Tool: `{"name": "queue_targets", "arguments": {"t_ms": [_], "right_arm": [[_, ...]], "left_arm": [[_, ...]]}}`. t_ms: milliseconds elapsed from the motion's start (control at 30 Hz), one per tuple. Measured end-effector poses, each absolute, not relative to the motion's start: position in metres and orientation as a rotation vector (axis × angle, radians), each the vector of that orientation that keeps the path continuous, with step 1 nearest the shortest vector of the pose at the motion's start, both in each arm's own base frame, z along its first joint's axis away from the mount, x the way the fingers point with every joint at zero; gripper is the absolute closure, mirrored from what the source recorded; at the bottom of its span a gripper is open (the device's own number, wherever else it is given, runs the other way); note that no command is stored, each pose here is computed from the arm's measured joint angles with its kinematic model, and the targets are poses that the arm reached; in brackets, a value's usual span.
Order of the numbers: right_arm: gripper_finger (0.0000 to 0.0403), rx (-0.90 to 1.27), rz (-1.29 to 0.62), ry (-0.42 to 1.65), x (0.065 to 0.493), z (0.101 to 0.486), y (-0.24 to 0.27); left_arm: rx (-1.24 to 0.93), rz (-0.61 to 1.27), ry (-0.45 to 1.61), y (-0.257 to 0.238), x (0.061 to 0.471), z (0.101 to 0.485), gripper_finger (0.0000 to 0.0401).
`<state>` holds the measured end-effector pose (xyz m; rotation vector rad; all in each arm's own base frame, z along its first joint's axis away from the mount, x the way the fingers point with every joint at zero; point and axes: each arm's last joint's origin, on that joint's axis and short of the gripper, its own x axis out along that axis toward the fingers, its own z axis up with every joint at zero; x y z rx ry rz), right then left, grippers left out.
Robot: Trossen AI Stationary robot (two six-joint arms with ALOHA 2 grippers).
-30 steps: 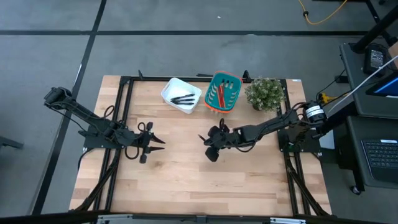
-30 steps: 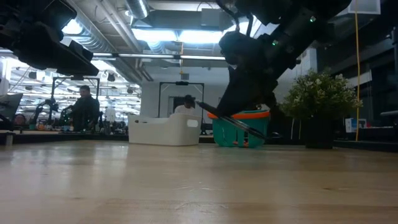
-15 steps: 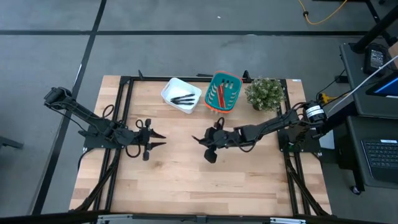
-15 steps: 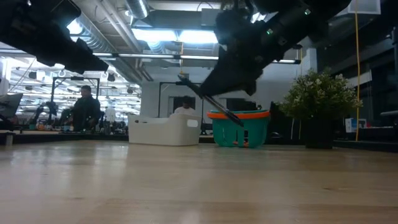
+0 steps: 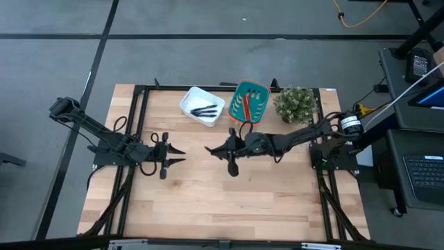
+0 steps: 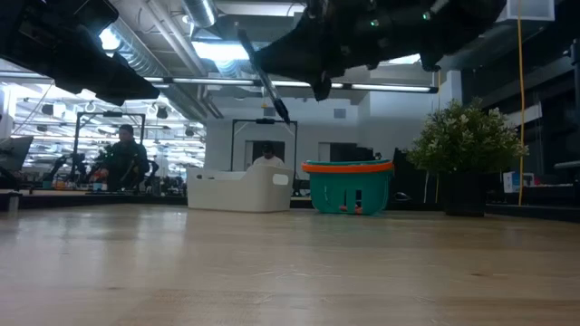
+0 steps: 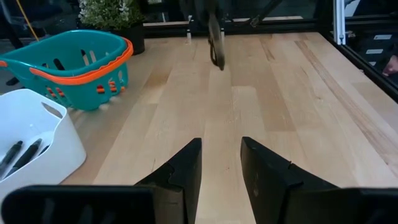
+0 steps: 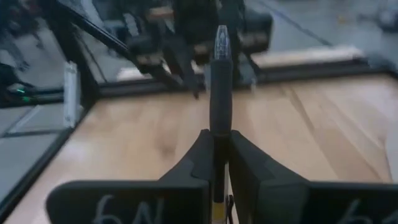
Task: Sort pens & pencils
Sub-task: Put the black pen into the white bin
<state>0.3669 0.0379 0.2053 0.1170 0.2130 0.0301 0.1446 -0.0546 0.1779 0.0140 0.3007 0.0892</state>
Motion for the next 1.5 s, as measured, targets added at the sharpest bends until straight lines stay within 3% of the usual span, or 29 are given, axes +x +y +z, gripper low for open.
{"name": "queue_targets", "arguments": {"t_ms": [267, 567, 1067, 1500], "right_arm": [[0.0374, 0.124, 0.067, 0.021, 0.349, 0.196, 0.016], [0.0374, 0.084, 0.024, 0.024, 0.352, 0.188, 0.002], [0.0374, -0.016, -0.289, -0.005, 0.408, 0.174, -0.056], [0.0374, -0.087, -0.608, -0.002, 0.451, 0.162, -0.084]], "left_arm": [[0.043, 0.085, 0.303, -0.054, 0.145, 0.178, 0.0296], [0.095, 0.108, 0.273, -0.052, 0.146, 0.181, 0.0296], [0.073, 0.265, 0.255, -0.028, 0.154, 0.184, 0.0296], [0.107, 0.283, 0.294, -0.024, 0.153, 0.18, 0.0296]]}}
